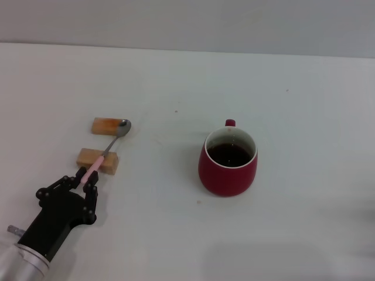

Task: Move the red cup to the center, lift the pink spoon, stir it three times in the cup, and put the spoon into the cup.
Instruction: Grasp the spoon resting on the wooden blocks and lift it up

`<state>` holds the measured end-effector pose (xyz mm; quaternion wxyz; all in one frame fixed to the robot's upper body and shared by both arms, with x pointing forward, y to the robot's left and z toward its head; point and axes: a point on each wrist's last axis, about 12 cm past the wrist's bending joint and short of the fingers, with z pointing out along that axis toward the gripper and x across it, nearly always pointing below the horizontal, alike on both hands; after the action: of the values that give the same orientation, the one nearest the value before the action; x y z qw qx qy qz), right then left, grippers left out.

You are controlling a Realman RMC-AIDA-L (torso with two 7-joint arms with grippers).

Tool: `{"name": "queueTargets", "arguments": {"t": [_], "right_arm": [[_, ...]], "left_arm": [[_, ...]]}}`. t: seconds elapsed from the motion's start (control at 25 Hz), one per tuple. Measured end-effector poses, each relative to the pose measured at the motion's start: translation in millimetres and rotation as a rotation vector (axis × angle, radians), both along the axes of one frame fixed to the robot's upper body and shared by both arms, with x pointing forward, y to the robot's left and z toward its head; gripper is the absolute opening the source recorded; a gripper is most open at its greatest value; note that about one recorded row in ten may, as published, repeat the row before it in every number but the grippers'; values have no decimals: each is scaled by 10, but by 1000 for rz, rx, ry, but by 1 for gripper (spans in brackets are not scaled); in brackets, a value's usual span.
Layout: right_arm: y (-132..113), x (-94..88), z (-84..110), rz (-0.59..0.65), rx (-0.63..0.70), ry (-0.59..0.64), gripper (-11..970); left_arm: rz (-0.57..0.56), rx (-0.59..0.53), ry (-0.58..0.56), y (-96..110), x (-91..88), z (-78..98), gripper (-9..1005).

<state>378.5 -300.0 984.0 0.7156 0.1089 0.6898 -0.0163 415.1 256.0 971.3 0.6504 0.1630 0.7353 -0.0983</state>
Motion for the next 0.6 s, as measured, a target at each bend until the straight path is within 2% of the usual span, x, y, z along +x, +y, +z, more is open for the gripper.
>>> {"name": "queueTargets", "arguments": {"t": [0.16,0.4,0.6], "right_arm": [[1,1,1,0,0,-1,0],[3,10,3,2,0,-2,0],[3,10,2,2,0,-1,-1]], "left_arm": [[-17,-5,-28,-25,-4,32,170],[-58,-17,-63,-88,53,92,169],[-98,-10,-85,-151,301,172,170]]}}
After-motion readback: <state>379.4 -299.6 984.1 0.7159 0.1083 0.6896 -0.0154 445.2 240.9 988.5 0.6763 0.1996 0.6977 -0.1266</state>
